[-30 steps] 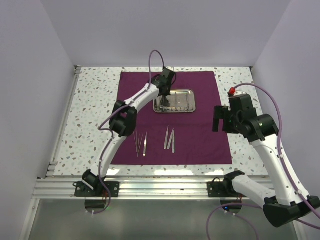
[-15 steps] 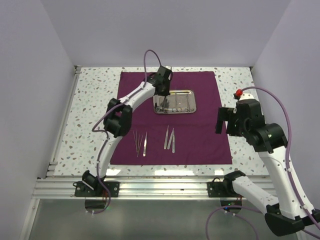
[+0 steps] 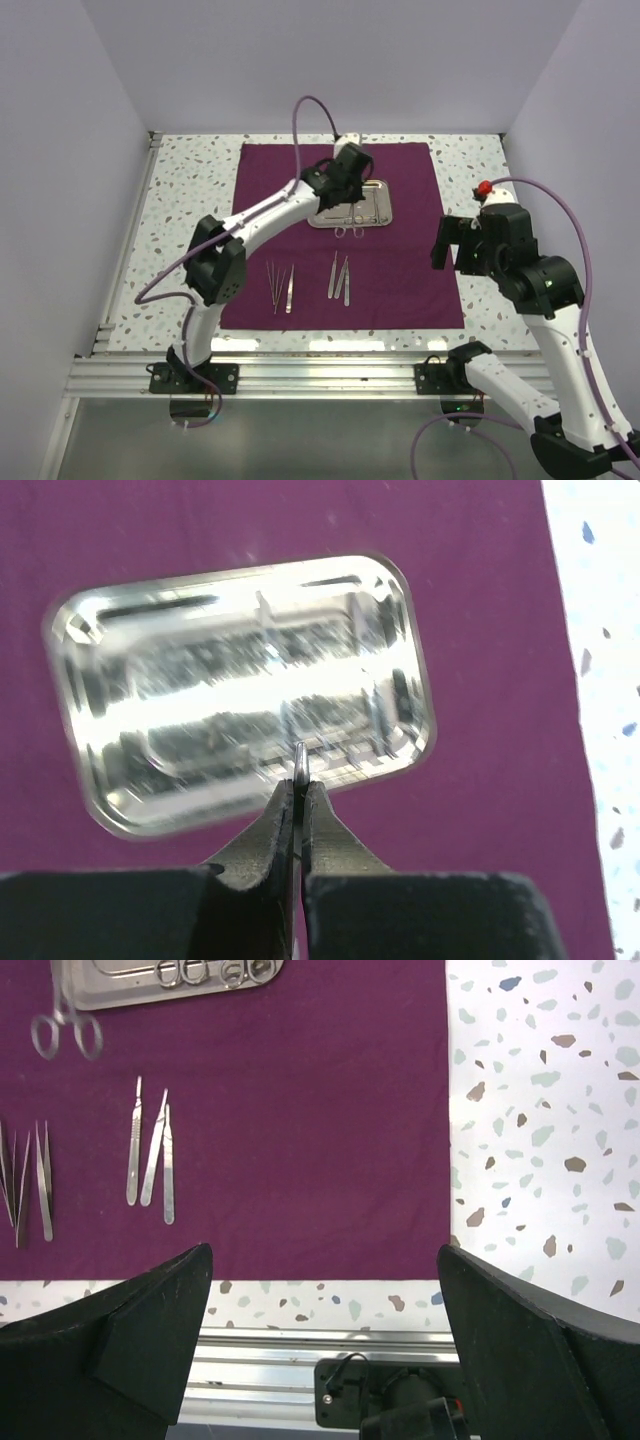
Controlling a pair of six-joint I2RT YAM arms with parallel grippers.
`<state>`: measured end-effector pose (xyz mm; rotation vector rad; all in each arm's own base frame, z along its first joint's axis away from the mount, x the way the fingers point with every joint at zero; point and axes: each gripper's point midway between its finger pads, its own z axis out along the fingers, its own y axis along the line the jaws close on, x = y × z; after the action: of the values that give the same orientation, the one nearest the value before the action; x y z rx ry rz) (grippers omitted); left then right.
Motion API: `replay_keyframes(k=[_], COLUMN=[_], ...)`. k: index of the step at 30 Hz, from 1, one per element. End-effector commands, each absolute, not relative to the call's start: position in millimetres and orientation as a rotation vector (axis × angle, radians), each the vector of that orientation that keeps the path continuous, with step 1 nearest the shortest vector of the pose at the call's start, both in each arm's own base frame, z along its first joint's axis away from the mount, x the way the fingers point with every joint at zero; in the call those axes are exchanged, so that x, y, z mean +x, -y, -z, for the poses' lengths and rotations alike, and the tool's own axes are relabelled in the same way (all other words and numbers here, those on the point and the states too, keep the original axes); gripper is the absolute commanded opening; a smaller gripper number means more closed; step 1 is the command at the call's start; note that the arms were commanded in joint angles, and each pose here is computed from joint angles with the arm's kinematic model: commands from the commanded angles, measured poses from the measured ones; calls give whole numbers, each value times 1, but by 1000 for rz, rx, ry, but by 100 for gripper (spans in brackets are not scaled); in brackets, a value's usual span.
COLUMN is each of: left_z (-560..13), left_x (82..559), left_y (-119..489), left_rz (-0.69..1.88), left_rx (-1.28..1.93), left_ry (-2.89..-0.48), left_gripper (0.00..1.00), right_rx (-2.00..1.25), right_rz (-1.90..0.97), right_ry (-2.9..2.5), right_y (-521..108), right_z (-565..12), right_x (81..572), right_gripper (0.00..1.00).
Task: Open and lay out the surgical kit
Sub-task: Pick up the medical item from the container, then place the medical item in the surgical kit.
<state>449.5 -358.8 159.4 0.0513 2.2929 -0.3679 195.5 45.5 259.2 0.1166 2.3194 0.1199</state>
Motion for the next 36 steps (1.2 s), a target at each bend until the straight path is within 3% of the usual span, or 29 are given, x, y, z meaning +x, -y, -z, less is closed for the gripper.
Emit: replay_keyframes(k=[1,6,11,17,20,21,24,30,34,36], left_z=[-178,-146,-102,-69,-69,-74,-104,-198,-287,-281], left_x=[397,336,306,290,287,289,299,318,323,327], left_y=[397,443,456,468,471,474,473,440,357,311], left_rz=[393,365,241,306,330,348,362,360,298,220], left_rx=[-96,-169,-172,-226,-200,-196,-167,-32,13,11], left_ry=[-2223,-2308,-2350,-2393,-2394,-2382,-2313,-2176,-2021,-2007], left_gripper=[0,0,0,0,26,38,54,54,54,54], right_rx=[126,131,115,93,93,95,96,90,104,99], right_rz=[-164,-197,-226,-247,-254,-260,-273,-320,-405,-459], right_ry=[-2281,-2249,-2245,-2278,-2281,-2278,-2252,-2183,-2187,-2162], right_y=[-49,-52,-55,-56,-58,-60,-64,-84,-113,-129], right_z=[-277,-301,-310,-305,-303,-303,-311,-335,-340,-347], right_x=[193,191,183,168,170,172,184,227,271,295], right_gripper=[98,98,98,98,98,98,98,98,98,98])
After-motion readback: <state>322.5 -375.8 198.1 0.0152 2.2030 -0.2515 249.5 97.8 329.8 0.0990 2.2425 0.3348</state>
